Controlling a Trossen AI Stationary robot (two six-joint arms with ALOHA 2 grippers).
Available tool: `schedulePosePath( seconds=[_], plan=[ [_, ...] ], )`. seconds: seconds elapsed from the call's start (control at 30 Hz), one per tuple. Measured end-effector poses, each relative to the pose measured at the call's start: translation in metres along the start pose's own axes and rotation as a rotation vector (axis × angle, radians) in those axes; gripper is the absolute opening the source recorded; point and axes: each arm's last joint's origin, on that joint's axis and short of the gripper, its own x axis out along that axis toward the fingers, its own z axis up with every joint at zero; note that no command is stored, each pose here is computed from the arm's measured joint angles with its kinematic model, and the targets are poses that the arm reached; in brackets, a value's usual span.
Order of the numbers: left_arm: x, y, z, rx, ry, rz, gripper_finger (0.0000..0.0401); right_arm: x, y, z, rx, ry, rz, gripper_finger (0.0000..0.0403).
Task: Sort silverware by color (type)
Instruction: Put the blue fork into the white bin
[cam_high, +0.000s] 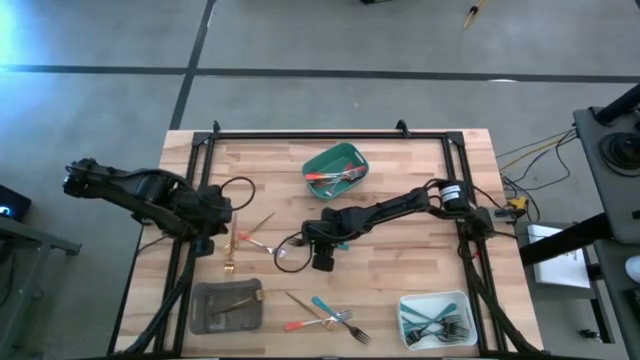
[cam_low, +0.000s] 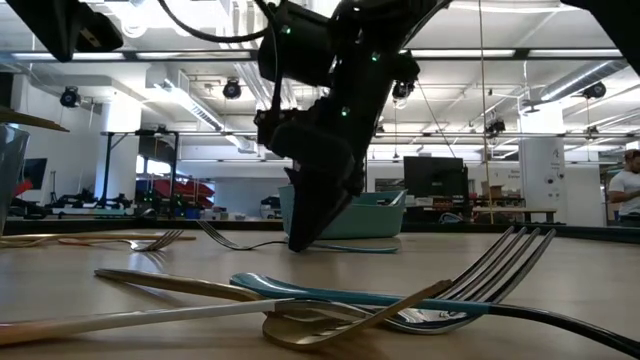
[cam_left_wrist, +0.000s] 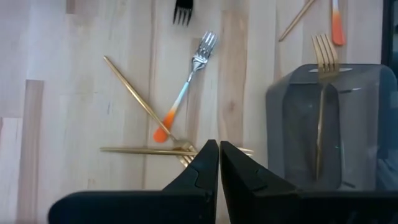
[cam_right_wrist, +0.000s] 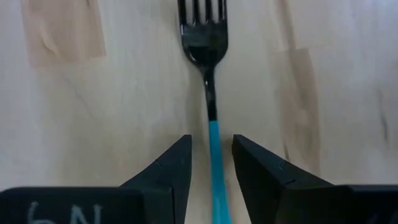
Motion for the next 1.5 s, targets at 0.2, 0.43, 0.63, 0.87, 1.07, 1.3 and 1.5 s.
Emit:
schedulePosePath(
  seconds=[0.2, 0.43, 0.63, 0.87, 1.07, 1.3, 1.5],
  plan=[
    [0.0, 0.001, 0.0, 0.0, -0.004, 0.013, 0.0, 0.01, -0.002, -0.002, 0.003, 0.022, 0.003, 0.01],
    [0.0, 0.0, 0.0, -0.005, -0.002, 0.015, 0.0, 0.011, -0.003, -0.002, 0.041, 0.035, 0.017, 0.0043],
    [0.001, 0.0, 0.001, -0.013, -0.005, 0.014, 0.0, 0.01, -0.008, -0.002, 0.095, 0.061, 0.056, 0.0013],
    [0.001, 0.0, 0.001, -0.016, -0.005, 0.014, 0.0, -0.021, -0.002, 0.001, 0.107, 0.047, 0.121, 0.0011],
    [0.001, 0.0, 0.001, -0.016, -0.007, 0.014, 0.0, -0.091, 0.01, 0.01, 0.078, -0.073, 0.206, 0.001],
    [0.001, -0.002, 0.006, -0.059, -0.052, -0.003, 0.0, -0.165, 0.047, -0.007, 0.01, -0.149, 0.339, 0.0011],
    [0.001, -0.005, 0.015, -0.114, -0.133, -0.038, 0.0, -0.197, 0.089, -0.046, -0.031, -0.038, 0.382, 0.0012]
  ],
)
